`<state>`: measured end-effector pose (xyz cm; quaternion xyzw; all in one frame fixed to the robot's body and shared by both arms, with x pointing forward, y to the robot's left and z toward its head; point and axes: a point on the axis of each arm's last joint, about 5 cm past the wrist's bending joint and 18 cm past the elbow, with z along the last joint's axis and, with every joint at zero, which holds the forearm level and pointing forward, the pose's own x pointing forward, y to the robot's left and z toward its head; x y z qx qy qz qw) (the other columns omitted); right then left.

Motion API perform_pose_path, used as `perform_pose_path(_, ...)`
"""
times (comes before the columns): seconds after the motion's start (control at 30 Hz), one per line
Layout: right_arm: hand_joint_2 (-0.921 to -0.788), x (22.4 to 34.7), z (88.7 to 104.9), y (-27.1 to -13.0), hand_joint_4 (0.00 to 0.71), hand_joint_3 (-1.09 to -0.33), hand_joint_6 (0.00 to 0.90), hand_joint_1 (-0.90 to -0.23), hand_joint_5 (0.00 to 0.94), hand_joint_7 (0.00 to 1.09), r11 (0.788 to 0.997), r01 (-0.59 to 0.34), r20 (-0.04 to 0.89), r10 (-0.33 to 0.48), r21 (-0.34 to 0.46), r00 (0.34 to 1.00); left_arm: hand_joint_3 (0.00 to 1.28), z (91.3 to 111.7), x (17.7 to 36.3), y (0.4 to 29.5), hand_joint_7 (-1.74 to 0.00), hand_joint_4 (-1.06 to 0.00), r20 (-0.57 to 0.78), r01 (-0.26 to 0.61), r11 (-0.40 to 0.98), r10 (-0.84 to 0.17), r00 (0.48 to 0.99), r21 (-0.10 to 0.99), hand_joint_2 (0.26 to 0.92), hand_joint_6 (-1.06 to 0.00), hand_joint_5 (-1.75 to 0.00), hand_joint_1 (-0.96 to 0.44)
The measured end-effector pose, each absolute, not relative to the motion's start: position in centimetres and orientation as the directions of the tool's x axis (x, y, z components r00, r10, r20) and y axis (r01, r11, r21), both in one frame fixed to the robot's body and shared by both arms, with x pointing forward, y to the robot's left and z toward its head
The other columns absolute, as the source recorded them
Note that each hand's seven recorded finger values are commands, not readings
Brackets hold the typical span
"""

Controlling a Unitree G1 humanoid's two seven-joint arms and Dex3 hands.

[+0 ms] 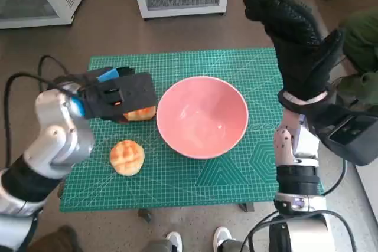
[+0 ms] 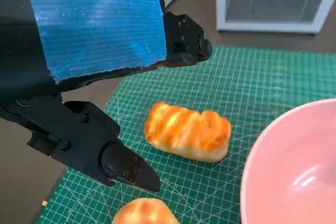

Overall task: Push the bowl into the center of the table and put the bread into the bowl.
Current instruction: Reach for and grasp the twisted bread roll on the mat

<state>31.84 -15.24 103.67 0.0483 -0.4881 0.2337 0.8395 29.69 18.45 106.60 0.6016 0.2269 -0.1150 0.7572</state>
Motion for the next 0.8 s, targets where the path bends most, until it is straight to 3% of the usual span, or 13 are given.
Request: perform_pose_path(0.8,-0.921,31.6,103.4,-15.4,0.298,-0.713,0.278,-0.664,0.000,0.31,0.895,-0.425,0.843,0.331,-0.138,0.423,0.00,102.2,33.7,18.8,-0.02,-0.21,-0.616,0.569,0.252,0.189,0.764,0.783,0.715,-0.27,-0.02,-0.38)
